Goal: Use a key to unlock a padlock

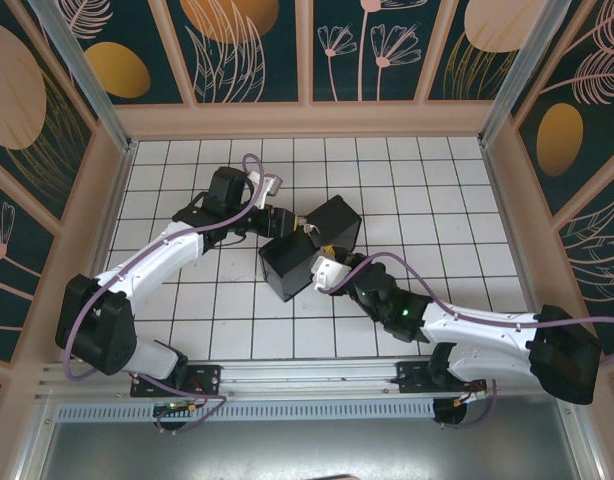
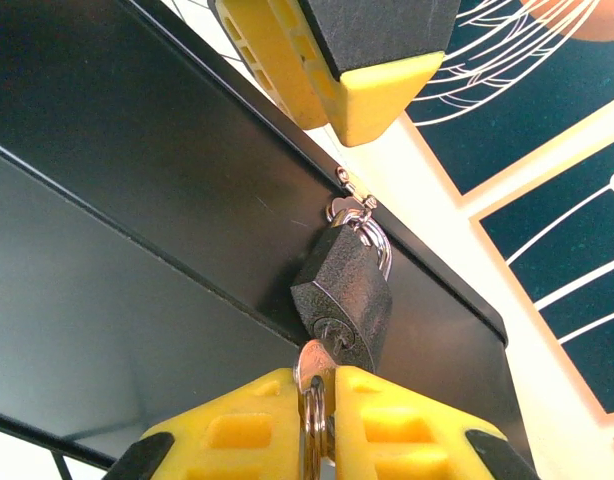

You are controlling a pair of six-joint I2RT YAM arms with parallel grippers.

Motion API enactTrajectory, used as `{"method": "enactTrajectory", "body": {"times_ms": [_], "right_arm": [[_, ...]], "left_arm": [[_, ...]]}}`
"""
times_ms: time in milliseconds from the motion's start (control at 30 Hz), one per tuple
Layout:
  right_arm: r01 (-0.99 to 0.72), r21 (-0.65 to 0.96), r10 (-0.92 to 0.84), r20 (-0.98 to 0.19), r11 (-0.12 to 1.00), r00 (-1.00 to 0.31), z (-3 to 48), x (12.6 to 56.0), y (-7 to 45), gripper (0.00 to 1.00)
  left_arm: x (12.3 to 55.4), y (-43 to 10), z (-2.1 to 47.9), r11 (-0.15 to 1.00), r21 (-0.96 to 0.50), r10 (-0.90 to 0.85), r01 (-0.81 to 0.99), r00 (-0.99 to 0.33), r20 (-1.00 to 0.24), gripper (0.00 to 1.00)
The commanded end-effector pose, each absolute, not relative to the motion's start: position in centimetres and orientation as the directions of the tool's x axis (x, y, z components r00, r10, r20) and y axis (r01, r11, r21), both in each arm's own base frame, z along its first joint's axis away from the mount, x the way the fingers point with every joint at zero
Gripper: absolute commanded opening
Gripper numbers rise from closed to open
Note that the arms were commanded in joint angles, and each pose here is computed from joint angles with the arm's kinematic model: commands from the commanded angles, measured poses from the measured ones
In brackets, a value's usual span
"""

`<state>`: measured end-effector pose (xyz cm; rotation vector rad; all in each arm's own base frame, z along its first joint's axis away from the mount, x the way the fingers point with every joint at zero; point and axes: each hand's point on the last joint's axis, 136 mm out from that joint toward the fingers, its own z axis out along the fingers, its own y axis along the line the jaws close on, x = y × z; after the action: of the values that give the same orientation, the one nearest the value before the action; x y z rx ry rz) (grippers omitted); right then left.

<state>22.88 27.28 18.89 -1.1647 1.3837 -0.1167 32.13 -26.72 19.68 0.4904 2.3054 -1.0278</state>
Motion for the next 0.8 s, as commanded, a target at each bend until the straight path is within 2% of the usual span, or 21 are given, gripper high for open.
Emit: {"method": "enactTrajectory", "body": {"times_ms": [0, 233, 433, 633, 767], "right_arm": [[-0.558, -0.614, -0.591, -0.766, 0.558, 0.253, 21.3, 22.8, 27.8, 0.11], [-0.589, -0.501, -0.507, -0.844, 0.634, 0.173, 21.4, 22.5, 27.4, 0.09], [-0.618, -0.350, -0.351, -0.928, 0.704, 0.126, 23.7, 22.2, 26.4, 0.09], [-0.708, -0.070, -0.173, -0.982, 0.703, -0.074, 23.3, 22.5, 25.9, 0.11], [-0.681, 0.173, -0.021, -0.964, 0.712, -0.267, 22.8, 23.6, 25.1, 0.11]], "left_arm": [[32.0, -27.1, 20.6, 0.609, -0.559, 0.101, 0.563, -0.754, -0.650, 0.47], [31.1, -27.9, 22.0, 0.607, -0.505, 0.141, 0.614, -0.708, -0.692, 0.51], [32.2, -27.7, 22.5, 0.637, -0.481, 0.129, 0.602, -0.699, -0.703, 0.51], [32.6, -27.9, 23.4, 0.635, -0.497, 0.089, 0.592, -0.695, -0.713, 0.50], [32.7, -27.7, 23.5, 0.646, -0.493, 0.085, 0.584, -0.696, -0.713, 0.50]]}}
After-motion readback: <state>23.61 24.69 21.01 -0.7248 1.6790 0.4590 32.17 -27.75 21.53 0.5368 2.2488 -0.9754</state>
